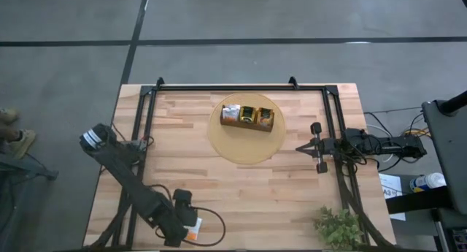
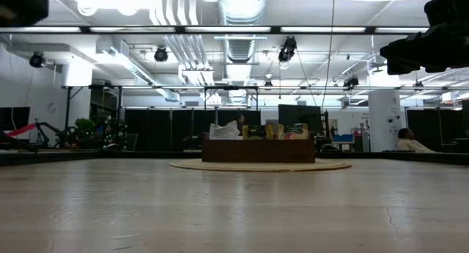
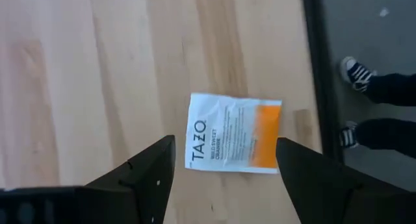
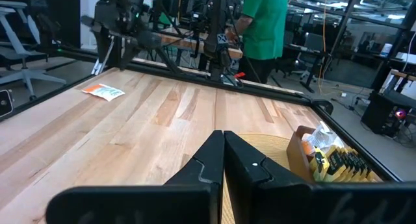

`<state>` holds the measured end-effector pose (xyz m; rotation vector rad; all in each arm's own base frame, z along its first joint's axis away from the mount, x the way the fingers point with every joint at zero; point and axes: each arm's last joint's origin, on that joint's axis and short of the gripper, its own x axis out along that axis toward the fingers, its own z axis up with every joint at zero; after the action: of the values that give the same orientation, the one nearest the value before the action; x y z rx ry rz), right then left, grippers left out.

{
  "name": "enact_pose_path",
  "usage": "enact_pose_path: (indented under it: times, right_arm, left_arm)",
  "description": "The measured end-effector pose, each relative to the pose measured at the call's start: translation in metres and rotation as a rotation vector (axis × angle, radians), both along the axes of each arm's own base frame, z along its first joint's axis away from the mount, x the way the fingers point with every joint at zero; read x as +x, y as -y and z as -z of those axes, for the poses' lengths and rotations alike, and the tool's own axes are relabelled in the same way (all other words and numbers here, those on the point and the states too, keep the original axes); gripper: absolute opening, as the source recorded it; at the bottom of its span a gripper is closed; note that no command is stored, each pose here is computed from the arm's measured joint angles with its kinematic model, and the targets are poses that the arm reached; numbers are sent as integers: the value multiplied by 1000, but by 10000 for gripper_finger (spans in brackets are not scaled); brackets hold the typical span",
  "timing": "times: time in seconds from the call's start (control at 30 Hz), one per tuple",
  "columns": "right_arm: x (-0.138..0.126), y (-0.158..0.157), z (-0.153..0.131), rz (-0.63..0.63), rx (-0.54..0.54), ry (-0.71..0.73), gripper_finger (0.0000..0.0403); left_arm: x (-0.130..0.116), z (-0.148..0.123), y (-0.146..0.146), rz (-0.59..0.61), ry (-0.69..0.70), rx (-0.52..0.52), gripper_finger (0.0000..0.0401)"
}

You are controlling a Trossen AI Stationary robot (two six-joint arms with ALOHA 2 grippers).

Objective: Pick & Place Tea
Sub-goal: Put the white tea bag into the left section of wooden organizer

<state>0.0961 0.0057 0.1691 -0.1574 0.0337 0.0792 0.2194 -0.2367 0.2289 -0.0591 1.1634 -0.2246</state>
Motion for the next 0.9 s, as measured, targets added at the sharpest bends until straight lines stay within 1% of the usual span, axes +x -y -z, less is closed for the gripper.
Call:
enact_pose_path:
  times: [0.23, 0.47, 0.7, 0.83, 0.9]
  right_arm:
    - [0, 0, 0, 0, 0, -1, 9]
    - [0, 0, 0, 0, 0, -1, 9]
    - [0, 0, 0, 0, 0, 0, 9]
    - [0, 0, 0, 0, 0, 0, 9]
    - [0, 0, 0, 0, 0, -1, 9]
  left_arm:
    - [7, 31, 10, -75, -82, 27, 259]
    - [9, 55, 13, -146, -137, 69, 259]
    - [4, 60, 5, -222, -148, 77, 259]
    - [1, 66, 2, -238, -155, 80, 259]
    - [1, 69, 2, -239, -145, 55, 259]
